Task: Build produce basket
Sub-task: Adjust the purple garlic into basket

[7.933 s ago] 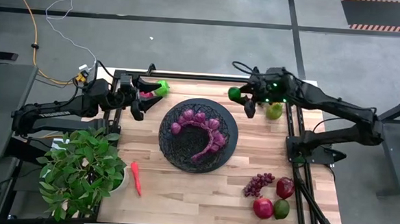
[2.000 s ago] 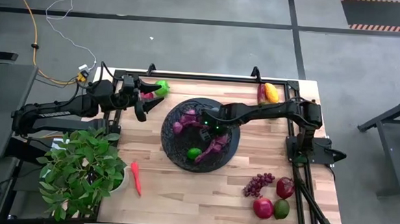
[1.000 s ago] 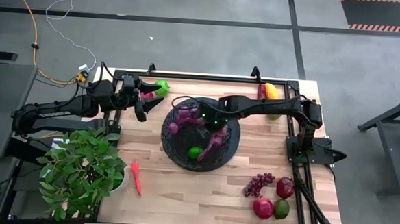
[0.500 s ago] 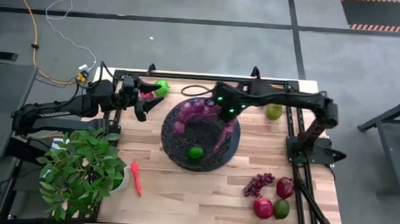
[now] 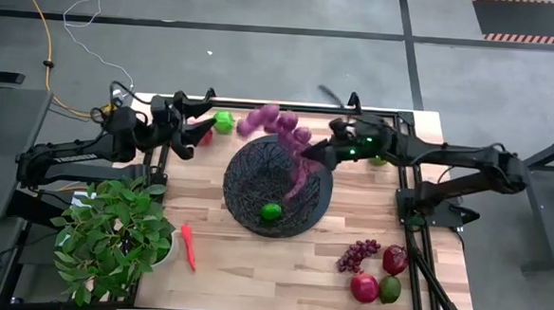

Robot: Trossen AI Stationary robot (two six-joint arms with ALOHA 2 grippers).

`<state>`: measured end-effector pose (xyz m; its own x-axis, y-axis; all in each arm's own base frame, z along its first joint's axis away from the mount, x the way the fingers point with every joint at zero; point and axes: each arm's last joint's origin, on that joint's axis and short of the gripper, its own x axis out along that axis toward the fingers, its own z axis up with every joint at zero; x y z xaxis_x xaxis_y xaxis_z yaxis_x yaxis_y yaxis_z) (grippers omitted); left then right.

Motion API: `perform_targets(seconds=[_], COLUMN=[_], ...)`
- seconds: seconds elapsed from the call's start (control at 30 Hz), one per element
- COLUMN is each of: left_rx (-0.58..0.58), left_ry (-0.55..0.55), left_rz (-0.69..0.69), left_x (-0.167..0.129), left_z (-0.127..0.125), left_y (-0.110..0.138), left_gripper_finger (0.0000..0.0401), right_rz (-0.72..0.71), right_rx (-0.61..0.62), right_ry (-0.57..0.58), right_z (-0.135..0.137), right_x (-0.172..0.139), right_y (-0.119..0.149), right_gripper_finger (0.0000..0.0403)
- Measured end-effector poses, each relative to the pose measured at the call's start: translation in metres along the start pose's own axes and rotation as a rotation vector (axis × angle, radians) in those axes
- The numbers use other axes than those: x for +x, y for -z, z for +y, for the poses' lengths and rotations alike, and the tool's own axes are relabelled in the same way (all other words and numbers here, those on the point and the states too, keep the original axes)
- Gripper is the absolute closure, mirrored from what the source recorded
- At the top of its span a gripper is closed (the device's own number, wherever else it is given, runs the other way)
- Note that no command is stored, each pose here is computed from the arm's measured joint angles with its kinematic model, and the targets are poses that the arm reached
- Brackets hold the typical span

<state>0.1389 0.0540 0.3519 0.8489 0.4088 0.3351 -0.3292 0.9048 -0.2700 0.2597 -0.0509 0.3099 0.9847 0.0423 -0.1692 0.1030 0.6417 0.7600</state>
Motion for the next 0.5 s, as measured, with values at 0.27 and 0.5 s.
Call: perform_targets(seconds=[0.27,0.5], left_rx=[-0.096,-0.237], left_ry=[0.008,0.001], left_rz=[-0.025,0.001], left_x=[0.0007,0.0069], left_z=[-0.0006,0.0004], left_y=[-0.0021,0.0041], left_gripper_finger=[0.0121,0.0121], right_rz=[-0.288,-0.396], right_rx=[-0.015,-0.05], right_ry=[-0.356,-0.505], right_z=[-0.0018,0.0007], right_x=[-0.0006,0.0067], right_y=[0.0014,-0.0019], right_gripper_finger=[0.0403,0.0403])
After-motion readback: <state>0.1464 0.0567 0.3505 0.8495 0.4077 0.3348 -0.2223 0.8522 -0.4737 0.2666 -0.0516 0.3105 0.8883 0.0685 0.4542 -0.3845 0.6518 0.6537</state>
